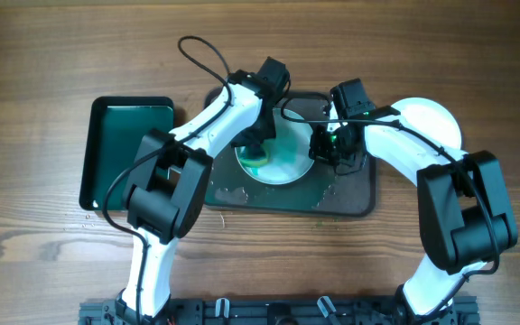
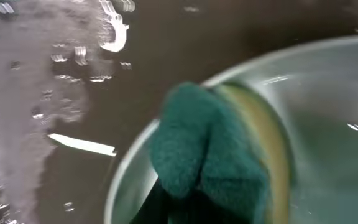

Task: Clean dirty plates on tray and stack at the side
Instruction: 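Scrub the third plate with the sponge in the left gripper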

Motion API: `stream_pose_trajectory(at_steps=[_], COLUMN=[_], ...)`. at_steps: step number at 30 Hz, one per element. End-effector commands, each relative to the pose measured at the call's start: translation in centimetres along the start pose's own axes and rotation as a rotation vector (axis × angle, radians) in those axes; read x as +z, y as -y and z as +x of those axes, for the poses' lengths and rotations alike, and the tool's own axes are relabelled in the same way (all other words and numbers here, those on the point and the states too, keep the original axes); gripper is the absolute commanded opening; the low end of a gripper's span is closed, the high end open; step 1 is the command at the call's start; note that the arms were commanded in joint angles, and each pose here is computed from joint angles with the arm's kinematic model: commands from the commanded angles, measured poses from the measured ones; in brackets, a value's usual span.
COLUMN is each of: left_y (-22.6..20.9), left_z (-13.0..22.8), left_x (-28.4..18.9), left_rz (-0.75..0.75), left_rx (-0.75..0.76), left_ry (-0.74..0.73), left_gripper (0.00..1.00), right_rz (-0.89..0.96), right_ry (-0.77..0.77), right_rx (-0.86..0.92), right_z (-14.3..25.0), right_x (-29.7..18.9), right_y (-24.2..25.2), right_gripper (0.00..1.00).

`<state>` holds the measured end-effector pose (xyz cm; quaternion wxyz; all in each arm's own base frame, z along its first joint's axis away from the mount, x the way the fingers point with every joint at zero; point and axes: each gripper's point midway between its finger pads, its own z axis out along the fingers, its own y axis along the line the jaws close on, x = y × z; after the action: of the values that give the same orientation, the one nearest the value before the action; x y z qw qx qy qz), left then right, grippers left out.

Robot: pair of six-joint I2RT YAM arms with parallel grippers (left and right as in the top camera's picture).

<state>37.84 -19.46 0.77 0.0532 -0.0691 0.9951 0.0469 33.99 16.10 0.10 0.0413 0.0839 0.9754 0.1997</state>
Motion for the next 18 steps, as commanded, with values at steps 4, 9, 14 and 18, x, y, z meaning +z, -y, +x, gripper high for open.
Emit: stream_pose_trajectory(at_steps=[4, 9, 14, 18], left_y=[0.0, 10.1, 8.7, 6.4], left_z=[2.1, 10.6, 11.0, 6.3], left_x=[2.5, -3.4, -3.1, -0.1], left_rz=[-0.034, 0.833, 0.816, 0.58], left_rx=[0.185, 0.849, 0.987, 0.84], left_ry=[-0.064, -0.292, -0.275, -0.187], left_gripper=[0.04, 0.04, 0.04, 0.04], right_rz=[0.049, 0.049, 0.049, 0.049], right_ry=[-0.037, -0.038, -0.037, -0.038], right_rx=[0.021, 0.02, 0.021, 0.02], right_z=[1.1, 1.1, 1.1, 1.1], right_x=[0.9, 0.9, 0.9, 0.9], right_y=[1.6, 1.6, 1.6, 1.6], right_gripper=[0.04, 0.04, 0.04, 0.04])
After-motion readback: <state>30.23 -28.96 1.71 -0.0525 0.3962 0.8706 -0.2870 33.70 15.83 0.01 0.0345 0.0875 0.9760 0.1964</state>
